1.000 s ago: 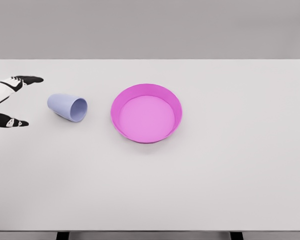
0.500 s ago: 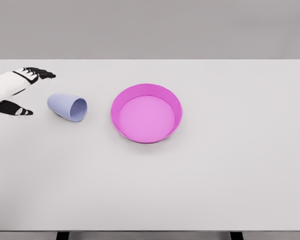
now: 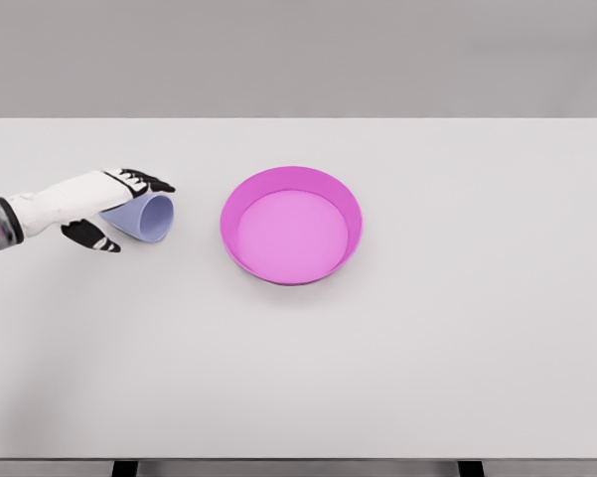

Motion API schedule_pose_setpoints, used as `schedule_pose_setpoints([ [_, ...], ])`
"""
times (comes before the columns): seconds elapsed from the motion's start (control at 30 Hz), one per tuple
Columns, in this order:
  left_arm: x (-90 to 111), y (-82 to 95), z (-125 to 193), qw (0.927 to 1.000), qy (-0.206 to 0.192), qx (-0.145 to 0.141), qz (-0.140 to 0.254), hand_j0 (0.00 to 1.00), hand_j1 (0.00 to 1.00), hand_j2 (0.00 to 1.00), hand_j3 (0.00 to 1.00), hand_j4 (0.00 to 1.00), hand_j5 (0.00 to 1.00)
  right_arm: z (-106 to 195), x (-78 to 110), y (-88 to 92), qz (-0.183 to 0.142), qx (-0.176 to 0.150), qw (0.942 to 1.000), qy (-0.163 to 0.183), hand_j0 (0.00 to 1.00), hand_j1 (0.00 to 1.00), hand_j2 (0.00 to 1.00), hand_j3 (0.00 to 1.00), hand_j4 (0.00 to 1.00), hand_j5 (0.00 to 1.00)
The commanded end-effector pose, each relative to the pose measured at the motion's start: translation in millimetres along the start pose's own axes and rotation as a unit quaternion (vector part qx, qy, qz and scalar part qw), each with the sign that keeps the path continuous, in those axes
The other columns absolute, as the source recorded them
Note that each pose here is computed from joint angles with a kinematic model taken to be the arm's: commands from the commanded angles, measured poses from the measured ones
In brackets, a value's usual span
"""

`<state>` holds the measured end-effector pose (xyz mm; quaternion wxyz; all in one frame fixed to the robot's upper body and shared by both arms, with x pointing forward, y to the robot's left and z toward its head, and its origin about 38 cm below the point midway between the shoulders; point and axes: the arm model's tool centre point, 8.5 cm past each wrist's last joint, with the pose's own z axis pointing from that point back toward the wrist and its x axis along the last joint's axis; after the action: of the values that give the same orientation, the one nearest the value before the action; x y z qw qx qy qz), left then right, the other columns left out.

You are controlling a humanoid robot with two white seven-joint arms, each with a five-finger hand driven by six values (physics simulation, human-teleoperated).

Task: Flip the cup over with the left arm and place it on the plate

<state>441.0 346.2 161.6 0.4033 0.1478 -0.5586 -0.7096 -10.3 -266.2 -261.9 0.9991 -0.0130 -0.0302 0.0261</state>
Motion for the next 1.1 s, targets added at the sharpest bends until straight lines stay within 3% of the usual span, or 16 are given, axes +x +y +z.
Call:
schedule_pose_setpoints([
  [0.0, -3, -7.2, -2, 0.9999, 0.003, -0.004, 0.014, 1.00, 1.00, 1.00, 1.00, 1.00, 1.00, 0, 0.1, 0.0, 0.000, 0.000, 1.0000, 0.000, 1.00, 1.00, 1.00, 1.00, 1.00, 1.00],
  [0.23, -21, -7.4, 3, 0.9992, 0.027, -0.006, 0.028, 1.00, 1.00, 1.00, 1.00, 1.00, 1.00, 0, 0.1, 0.0, 0.000, 0.000, 1.0000, 0.000, 1.00, 1.00, 1.00, 1.00, 1.00, 1.00],
  [0.5, -10, -6.9, -14, 0.9994, 0.008, 0.005, 0.034, 1.00, 1.00, 1.00, 1.00, 1.00, 1.00, 0, -0.4, 0.1, 0.000, 0.001, 1.0000, 0.001, 1.00, 1.00, 1.00, 1.00, 1.00, 1.00],
  [1.07, -16, -11.3, -21, 0.9987, 0.017, 0.004, 0.048, 0.98, 0.98, 0.98, 0.98, 0.98, 0.98, 0, 0.1, 0.0, 0.000, 0.000, 1.0000, 0.000, 1.00, 1.00, 1.00, 1.00, 1.00, 1.00],
])
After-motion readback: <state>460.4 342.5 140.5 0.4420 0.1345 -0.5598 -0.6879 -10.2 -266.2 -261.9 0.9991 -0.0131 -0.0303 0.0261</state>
